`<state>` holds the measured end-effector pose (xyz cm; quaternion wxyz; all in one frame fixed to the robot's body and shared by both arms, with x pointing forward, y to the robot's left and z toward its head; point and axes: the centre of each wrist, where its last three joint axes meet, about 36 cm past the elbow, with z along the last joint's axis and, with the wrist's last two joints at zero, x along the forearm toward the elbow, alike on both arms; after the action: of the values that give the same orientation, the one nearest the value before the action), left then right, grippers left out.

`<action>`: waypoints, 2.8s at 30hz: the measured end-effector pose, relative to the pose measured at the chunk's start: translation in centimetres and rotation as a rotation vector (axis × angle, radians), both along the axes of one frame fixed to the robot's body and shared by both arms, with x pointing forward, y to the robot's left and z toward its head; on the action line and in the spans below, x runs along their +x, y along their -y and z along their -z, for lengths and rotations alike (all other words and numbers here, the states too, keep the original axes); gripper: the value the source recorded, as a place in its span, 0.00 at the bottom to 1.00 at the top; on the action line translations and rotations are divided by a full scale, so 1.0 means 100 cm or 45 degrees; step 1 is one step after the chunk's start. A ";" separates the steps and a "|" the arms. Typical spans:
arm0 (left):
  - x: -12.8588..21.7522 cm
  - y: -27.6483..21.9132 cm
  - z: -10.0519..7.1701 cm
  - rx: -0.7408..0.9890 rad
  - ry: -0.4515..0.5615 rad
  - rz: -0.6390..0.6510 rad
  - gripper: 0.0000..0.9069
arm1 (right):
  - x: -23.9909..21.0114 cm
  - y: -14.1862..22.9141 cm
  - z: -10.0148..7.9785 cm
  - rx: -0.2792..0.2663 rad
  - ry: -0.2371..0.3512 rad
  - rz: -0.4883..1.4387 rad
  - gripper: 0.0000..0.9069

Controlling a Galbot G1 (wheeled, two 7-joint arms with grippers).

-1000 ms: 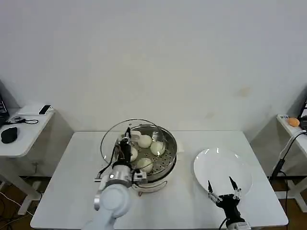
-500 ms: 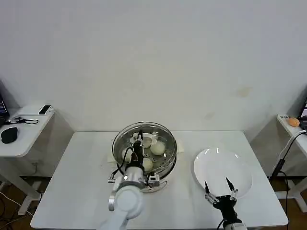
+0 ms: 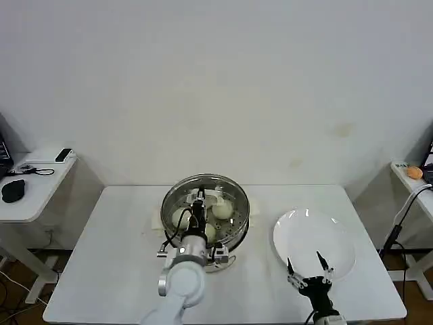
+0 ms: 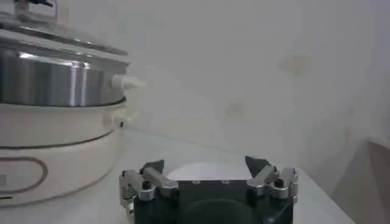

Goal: Take steamed baozi put them in steamer then cover it.

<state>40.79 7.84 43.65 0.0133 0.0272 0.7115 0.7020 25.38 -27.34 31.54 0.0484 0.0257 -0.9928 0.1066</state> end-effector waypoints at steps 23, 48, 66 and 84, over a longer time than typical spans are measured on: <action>0.001 0.001 0.006 0.004 -0.020 -0.008 0.00 | 0.000 -0.001 0.002 0.000 -0.004 -0.012 1.00; -0.013 -0.005 0.003 -0.045 -0.024 0.010 1.00 | -0.001 -0.002 0.005 0.000 -0.012 -0.029 1.00; -0.077 -0.059 -0.027 -0.251 0.055 0.062 1.00 | -0.005 0.002 0.005 0.018 -0.028 -0.025 1.00; -0.134 -0.186 0.024 -1.353 -0.021 -0.168 1.00 | -0.022 0.019 -0.018 0.123 -0.062 -0.116 1.00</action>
<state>27.38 26.41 41.28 -0.0245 -0.0226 0.9692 0.2441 23.19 -29.20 33.30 0.0661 0.0757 -0.9931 0.0601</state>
